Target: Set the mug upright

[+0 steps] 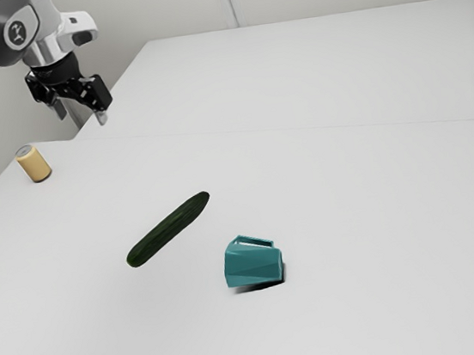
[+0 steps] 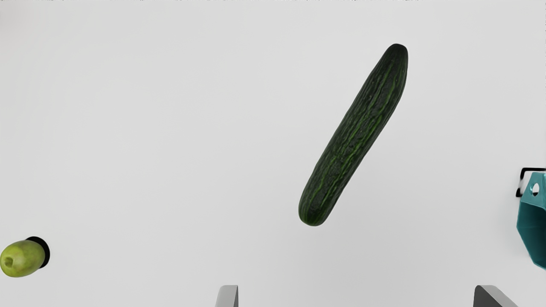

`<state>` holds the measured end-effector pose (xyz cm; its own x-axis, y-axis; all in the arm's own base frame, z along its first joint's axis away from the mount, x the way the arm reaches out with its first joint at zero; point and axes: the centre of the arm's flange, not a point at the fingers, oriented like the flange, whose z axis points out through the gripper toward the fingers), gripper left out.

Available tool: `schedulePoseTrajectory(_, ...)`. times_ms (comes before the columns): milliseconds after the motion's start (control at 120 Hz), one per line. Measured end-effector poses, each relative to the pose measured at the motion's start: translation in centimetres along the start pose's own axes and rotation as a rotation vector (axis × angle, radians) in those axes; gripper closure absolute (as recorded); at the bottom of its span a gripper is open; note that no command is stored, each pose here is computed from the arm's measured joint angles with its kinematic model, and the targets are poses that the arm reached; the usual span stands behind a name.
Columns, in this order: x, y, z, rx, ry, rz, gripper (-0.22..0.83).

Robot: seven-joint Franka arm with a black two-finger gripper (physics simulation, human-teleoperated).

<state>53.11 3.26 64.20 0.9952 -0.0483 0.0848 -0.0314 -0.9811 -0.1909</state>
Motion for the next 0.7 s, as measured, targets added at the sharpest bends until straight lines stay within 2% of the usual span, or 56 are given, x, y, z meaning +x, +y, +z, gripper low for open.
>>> schedulePoseTrajectory(233,0.2,0.2,1.0,-0.003,0.002,0.019,0.0)
schedulePoseTrajectory(342,0.8,0.7,3.0,-0.028,-0.015,0.026,0.0)
schedulePoseTrajectory(508,0.6,2.3,9.1,-0.272,-0.116,-0.037,0.0)
schedulePoseTrajectory(700,-1.5,3.2,16.8,-0.531,-0.264,-0.177,0.0)
